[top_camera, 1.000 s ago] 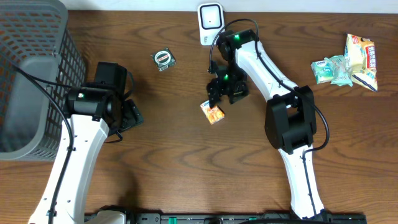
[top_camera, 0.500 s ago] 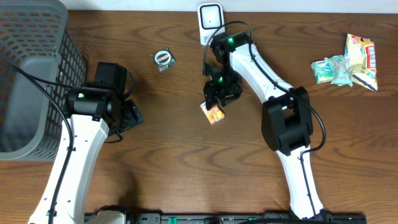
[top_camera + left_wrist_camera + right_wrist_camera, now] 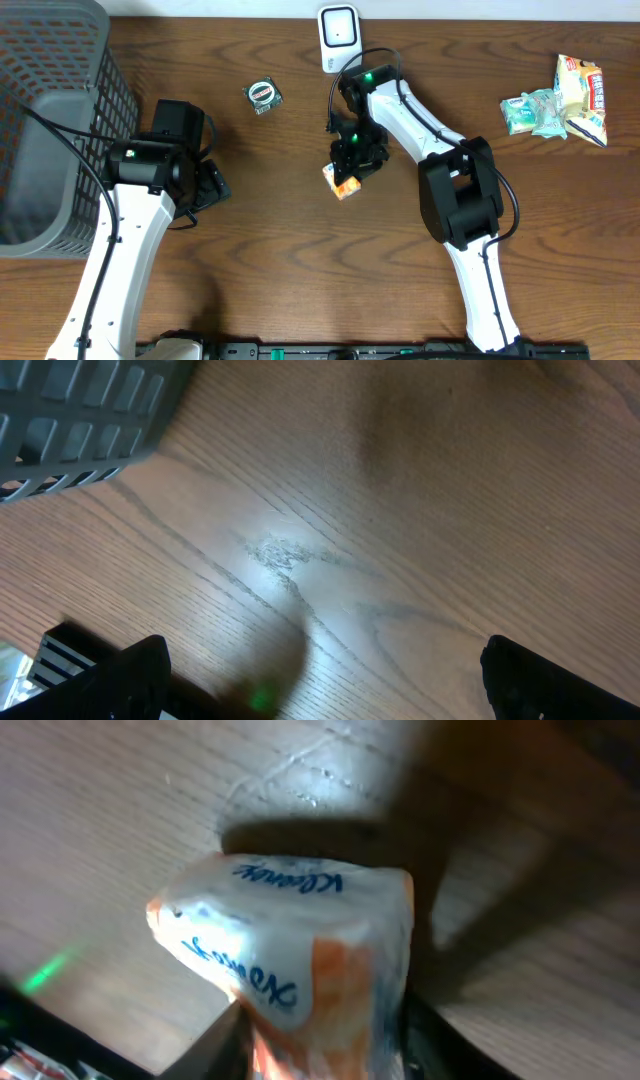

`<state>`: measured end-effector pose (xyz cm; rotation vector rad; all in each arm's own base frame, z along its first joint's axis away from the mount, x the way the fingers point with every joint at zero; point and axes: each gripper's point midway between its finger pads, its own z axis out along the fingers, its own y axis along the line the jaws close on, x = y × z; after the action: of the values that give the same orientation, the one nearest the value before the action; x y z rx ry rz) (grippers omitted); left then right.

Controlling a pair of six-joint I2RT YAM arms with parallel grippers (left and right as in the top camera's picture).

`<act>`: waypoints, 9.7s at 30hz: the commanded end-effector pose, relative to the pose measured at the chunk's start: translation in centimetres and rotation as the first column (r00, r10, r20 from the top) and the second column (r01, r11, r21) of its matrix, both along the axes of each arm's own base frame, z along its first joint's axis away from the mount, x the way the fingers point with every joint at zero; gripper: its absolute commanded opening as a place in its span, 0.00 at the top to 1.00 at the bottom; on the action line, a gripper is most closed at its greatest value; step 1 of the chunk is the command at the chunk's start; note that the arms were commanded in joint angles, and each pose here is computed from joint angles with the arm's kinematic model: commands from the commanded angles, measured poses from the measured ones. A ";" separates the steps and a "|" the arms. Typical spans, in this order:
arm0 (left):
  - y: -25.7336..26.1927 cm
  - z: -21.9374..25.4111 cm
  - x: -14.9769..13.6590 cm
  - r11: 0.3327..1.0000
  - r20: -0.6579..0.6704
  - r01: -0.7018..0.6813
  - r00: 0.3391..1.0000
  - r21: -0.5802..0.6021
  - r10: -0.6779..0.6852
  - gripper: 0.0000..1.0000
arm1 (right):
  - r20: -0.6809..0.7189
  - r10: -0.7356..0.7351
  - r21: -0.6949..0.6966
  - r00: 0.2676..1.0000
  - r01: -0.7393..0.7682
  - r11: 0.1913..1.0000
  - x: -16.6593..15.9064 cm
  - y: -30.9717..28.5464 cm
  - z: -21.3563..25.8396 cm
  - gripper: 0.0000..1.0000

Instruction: Scan the item barcode

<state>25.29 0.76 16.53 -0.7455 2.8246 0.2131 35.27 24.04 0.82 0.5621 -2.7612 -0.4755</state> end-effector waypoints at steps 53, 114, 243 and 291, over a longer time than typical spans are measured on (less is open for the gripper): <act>0.3 -0.1 -0.1 1.000 -0.006 -0.010 1.000 0.009 0.010 0.03 | -0.005 -0.213 0.899 0.977 0.097 0.426 5.4 -6.1 13.4 0.99; 0.3 -0.1 -0.1 1.000 -0.006 -0.010 1.000 0.009 0.010 0.02 | 0.311 -0.092 0.890 0.946 -0.255 0.378 -0.6 -1.1 26.4 0.99; 0.3 -0.1 -0.1 1.000 -0.006 -0.010 1.000 0.009 0.010 0.03 | 0.885 0.363 -0.441 0.293 0.275 0.854 26.3 -18.4 19.1 0.99; 0.3 -0.1 -0.1 1.000 -0.006 -0.010 1.000 0.009 0.010 0.02 | 0.707 -0.253 0.261 0.661 0.088 0.961 18.2 -12.8 16.0 0.01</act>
<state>25.29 0.76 16.53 -0.7460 2.8245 0.2131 54.50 5.26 13.86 0.4668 -3.6504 -0.2518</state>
